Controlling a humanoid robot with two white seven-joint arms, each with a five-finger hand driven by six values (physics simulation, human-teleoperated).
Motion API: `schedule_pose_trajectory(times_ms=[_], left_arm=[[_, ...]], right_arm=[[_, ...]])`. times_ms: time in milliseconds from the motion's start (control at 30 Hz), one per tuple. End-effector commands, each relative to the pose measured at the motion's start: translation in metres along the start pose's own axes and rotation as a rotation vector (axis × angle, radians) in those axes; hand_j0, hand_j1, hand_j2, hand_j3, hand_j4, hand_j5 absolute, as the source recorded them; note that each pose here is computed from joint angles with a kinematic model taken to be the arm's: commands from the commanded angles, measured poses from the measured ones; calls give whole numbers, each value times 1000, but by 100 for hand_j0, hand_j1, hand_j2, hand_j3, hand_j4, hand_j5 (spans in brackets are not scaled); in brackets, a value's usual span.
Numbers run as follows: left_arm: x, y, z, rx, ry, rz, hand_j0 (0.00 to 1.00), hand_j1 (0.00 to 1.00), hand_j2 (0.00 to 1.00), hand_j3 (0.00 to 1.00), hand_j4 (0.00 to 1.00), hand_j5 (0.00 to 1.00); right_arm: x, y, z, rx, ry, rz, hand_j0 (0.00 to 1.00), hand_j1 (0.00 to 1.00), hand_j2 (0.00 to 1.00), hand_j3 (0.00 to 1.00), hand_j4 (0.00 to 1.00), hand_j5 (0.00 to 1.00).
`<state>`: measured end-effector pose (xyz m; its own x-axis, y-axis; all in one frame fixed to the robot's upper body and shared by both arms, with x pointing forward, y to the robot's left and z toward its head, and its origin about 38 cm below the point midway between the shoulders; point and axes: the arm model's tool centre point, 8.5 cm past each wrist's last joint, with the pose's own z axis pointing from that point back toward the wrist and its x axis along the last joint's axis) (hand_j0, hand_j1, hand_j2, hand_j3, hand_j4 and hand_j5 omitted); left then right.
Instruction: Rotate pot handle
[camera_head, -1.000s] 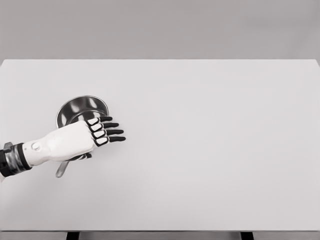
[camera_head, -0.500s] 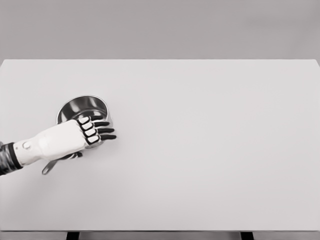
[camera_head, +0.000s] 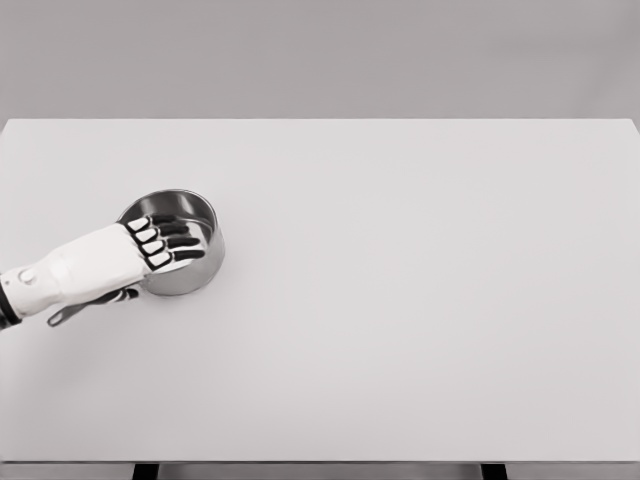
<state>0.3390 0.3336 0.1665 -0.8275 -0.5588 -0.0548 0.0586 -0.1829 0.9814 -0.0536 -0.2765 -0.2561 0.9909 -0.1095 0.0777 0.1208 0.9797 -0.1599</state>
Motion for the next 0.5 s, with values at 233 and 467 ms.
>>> schedule_pose_trajectory(times_ms=[233,467], left_arm=[[-10,1,6,-2,32,-1,100,100,100,100,100,100],[-22,-2,17,-26,71,-5,100,100,100,100,100,100]], right_arm=[[0,0,0,1,0,-1,100,100,100,100,100,100],[0,0,0,0,0,-1,100,100,100,100,100,100]])
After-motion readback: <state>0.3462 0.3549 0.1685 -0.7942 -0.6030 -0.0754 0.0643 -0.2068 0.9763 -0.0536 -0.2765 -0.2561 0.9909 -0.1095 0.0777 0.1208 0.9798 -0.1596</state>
